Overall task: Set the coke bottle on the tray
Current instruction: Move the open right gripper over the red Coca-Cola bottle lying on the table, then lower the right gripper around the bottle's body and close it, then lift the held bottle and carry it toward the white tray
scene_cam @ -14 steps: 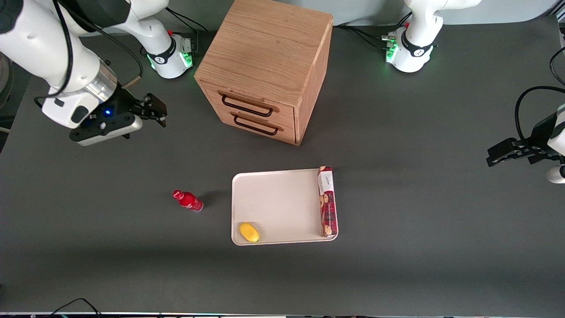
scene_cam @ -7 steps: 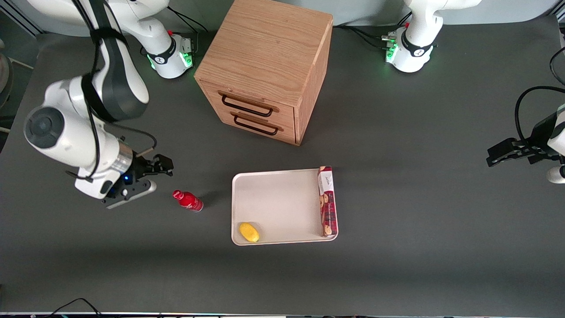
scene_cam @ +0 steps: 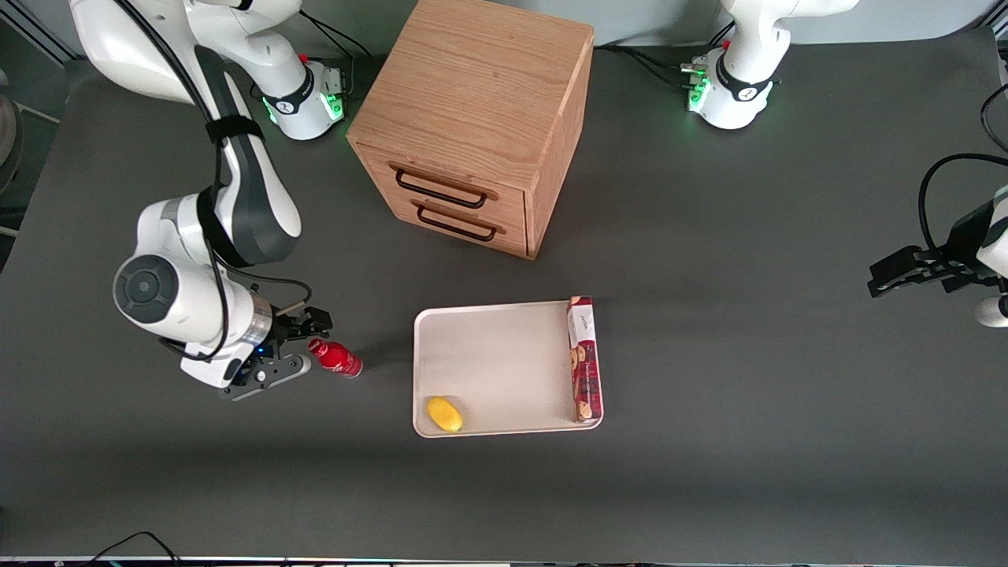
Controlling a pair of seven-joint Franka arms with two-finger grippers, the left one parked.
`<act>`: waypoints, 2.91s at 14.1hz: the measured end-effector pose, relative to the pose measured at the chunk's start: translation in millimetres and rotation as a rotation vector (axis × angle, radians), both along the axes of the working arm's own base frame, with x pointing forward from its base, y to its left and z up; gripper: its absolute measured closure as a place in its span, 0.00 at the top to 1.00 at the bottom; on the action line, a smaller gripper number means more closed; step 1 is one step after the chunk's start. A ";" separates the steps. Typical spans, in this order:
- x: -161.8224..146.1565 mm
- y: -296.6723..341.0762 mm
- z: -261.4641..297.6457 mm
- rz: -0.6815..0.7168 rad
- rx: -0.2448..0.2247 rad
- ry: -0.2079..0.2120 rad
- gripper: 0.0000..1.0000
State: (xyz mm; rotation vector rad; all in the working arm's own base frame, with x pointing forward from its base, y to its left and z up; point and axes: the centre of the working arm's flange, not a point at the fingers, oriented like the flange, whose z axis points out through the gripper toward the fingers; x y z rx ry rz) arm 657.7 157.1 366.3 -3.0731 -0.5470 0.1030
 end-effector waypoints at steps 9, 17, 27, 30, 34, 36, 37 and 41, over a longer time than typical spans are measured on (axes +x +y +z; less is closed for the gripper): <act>7.6 4.1 -45.8 -0.019 0.013 0.018 1.00; 6.9 6.9 -55.0 -0.032 0.010 0.031 1.00; 6.1 6.5 -64.8 -0.050 0.003 0.046 0.90; 6.1 6.6 -64.7 -0.049 0.003 0.045 0.57; 7.1 7.2 -62.2 -0.048 0.003 0.040 0.40; 7.4 7.3 -61.6 -0.047 0.003 0.039 0.40; 8.4 7.9 -59.3 -0.047 0.005 0.034 0.40; 11.9 13.7 2.6 -0.019 -0.004 0.022 0.40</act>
